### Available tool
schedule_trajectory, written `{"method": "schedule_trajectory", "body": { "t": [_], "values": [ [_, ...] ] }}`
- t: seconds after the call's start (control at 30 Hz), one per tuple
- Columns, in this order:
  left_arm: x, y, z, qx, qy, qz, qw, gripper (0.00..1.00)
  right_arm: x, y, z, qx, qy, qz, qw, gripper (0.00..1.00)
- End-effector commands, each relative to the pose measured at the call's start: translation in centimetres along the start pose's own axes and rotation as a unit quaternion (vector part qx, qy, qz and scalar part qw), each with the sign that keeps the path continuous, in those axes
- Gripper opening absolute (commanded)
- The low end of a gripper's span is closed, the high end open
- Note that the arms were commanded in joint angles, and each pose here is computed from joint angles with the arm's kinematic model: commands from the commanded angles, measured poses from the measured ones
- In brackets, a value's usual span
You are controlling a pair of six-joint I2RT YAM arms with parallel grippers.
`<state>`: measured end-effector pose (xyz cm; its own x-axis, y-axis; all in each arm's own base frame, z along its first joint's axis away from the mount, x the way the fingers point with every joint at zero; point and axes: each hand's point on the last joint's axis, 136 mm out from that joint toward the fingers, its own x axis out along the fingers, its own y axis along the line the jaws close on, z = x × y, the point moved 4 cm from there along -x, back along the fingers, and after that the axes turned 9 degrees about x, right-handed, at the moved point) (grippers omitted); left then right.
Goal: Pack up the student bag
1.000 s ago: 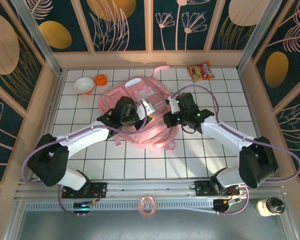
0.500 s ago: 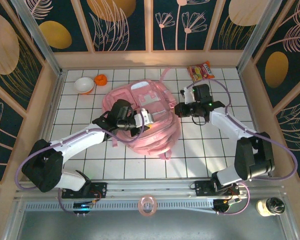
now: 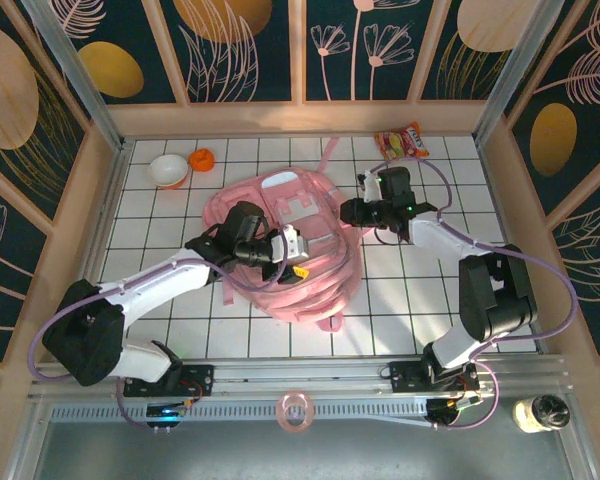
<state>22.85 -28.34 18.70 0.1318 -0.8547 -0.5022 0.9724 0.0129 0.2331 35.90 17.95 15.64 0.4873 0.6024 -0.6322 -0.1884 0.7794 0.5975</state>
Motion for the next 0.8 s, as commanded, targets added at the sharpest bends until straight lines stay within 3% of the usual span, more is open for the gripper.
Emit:
{"method": "schedule_trajectory", "body": {
  "t": [0.0,0.1,0.13,0.17,0.2,0.23,0.33,0.37,0.47,0.6,0.7,0.77],
  "values": [
    [-2.2,1.4,3.0,-0.078,-0.074,0.042,0.993,0.99,-1.8,-1.5,1.3,0.031,-0.045,-0.032,0.998,0.44],
    [-4.3,2.9,2.3,-0.168,-0.087,0.118,0.975,0.99,-3.3,-3.7,1.3,0.054,-0.066,-0.062,0.994,0.54],
    [-5.3,3.7,1.4,-0.191,-0.086,0.164,0.964,0.99,-3.9,-4.4,1.4,0.059,-0.08,-0.073,0.992,0.61],
    [-6.9,4.9,0.4,-0.22,-0.087,0.233,0.943,0.99,-4.6,-5.5,1.5,0.068,-0.099,-0.086,0.989,0.73],
    [-8.9,6.1,-1.0,-0.246,-0.086,0.311,0.914,0.99,-5.4,-6.5,1.8,0.075,-0.12,-0.096,0.985,0.99],
    [-10.8,6.9,-2.3,-0.264,-0.085,0.374,0.885,0.99,-6.1,-7.4,1.9,0.08,-0.138,-0.106,0.982,0.99],
    [-17.1,8.4,-6.6,-0.298,-0.066,0.568,0.765,0.99,-8.5,-10.3,2.5,0.081,-0.199,-0.143,0.966,0.99],
    [-18.5,8.5,-8.1,-0.301,-0.051,0.606,0.734,0.99,-9.4,-11.5,2.7,0.08,-0.22,-0.162,0.959,0.99],
    [-20.7,8.5,-11.8,-0.305,-0.009,0.669,0.678,0.99,-11.4,-13.9,2.5,0.052,-0.273,-0.224,0.934,0.99],
    [-22.0,8.1,-15.7,-0.301,0.017,0.722,0.623,0.99,-12.6,-15.3,1.5,-0.017,-0.336,-0.272,0.902,0.99],
    [-22.4,7.9,-17.5,-0.299,0.014,0.737,0.607,0.99,-12.4,-15.9,0.6,-0.062,-0.373,-0.253,0.891,0.99],
    [-22.8,7.1,-18.8,-0.299,-0.019,0.738,0.604,0.99,-12.2,-16.5,0.7,-0.068,-0.397,-0.247,0.882,0.99]
  ]
}}
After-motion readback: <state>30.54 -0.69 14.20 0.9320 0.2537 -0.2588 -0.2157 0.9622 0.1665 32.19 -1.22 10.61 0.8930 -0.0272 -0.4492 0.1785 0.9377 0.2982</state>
